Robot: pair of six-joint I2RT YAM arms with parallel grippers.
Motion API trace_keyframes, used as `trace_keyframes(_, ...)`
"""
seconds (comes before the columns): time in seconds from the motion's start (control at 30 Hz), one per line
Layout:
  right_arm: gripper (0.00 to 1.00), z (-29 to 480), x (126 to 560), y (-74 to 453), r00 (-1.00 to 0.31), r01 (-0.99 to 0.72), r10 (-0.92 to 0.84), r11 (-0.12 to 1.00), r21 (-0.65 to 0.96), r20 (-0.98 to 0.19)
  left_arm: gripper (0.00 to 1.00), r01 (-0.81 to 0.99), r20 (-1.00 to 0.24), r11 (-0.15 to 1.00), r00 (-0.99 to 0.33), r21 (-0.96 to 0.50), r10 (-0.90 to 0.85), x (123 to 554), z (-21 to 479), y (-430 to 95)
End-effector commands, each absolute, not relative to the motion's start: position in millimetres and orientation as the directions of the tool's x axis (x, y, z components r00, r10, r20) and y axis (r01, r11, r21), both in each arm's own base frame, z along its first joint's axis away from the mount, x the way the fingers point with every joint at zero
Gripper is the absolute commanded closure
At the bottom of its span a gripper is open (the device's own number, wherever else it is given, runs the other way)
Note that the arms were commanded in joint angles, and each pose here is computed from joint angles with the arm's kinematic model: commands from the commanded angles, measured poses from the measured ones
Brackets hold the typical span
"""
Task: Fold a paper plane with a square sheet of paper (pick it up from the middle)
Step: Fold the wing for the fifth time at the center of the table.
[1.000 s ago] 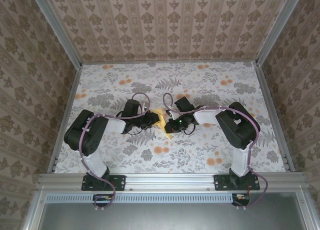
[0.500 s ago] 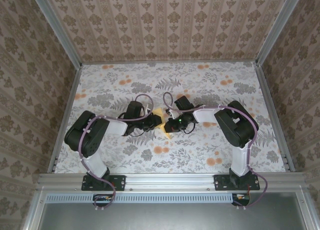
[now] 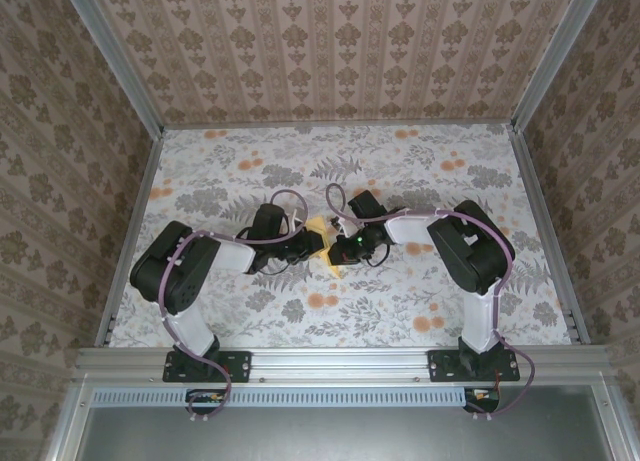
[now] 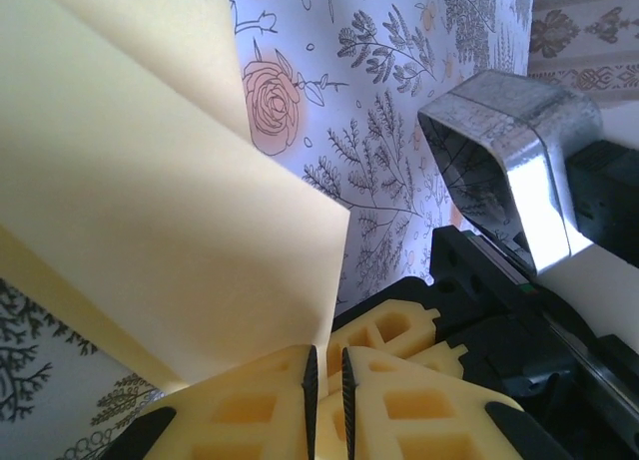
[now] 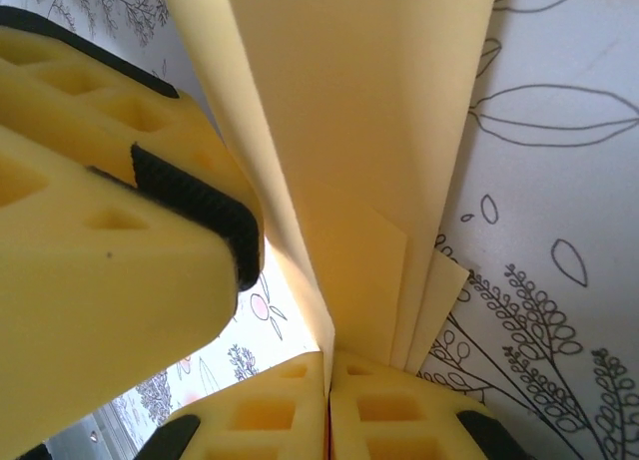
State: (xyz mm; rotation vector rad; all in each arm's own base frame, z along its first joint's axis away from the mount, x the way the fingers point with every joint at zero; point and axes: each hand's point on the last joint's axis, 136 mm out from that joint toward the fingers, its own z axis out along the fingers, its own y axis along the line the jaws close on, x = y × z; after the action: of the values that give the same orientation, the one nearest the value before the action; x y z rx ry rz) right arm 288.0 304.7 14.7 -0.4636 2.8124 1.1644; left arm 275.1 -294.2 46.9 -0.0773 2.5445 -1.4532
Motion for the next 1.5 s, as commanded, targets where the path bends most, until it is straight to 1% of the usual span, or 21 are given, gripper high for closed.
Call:
trace_keyframes(0.0, 0.9, -2, 282, 296, -0.969, -0.231, -0.233, 0.713, 0.663, -0.087, 0.83, 0.125, -0.22, 0.503, -0.966, -0.855, -0.133, 272, 56, -293)
trace_keyframes(0.13, 0.9, -2, 282, 296, -0.969, -0.23, -0.234, 0.712, 0.663, -0.085, 0.84, 0.108, -0.219, 0.539, -0.965, -0.835, -0.147, 272, 47, -287)
trace_keyframes(0.57, 0.89, -1, 281, 296, -0.967, -0.232, -0.239, 0.71, 0.665, -0.082, 0.87, 0.037, -0.153, 0.578, -0.976, -0.815, -0.153, 279, 22, -289)
trace_keyframes(0.7, 0.85, 1, 282, 296, -0.966, -0.24, -0.241, 0.707, 0.665, -0.093, 0.87, 0.019, -0.137, 0.592, -0.978, -0.806, -0.155, 278, 16, -288)
trace_keyframes(0.87, 0.76, 18, 284, 299, -0.961, -0.266, -0.238, 0.681, 0.682, -0.138, 0.88, -0.009, -0.115, 0.629, -0.981, -0.777, -0.157, 275, 7, -282)
trace_keyframes(0.93, 0.76, 27, 282, 300, -0.961, -0.265, -0.238, 0.668, 0.695, -0.138, 0.89, -0.018, -0.111, 0.643, -0.981, -0.765, -0.159, 274, 4, -279)
trace_keyframes(1.23, 0.8, 39, 273, 296, -0.967, -0.246, -0.213, 0.663, 0.707, -0.137, 0.89, -0.038, -0.092, 0.658, -0.983, -0.752, -0.161, 271, -2, -276)
trace_keyframes(1.33, 0.81, 35, 271, 294, -0.969, -0.236, -0.213, 0.668, 0.705, -0.123, 0.9, -0.041, -0.09, 0.66, -0.983, -0.75, -0.163, 271, -3, -276)
trace_keyframes(1.47, 0.86, 23, 269, 293, -0.972, -0.215, -0.215, 0.681, 0.7, -0.09, 0.9, -0.046, -0.085, 0.661, -0.983, -0.749, -0.165, 271, -4, -276)
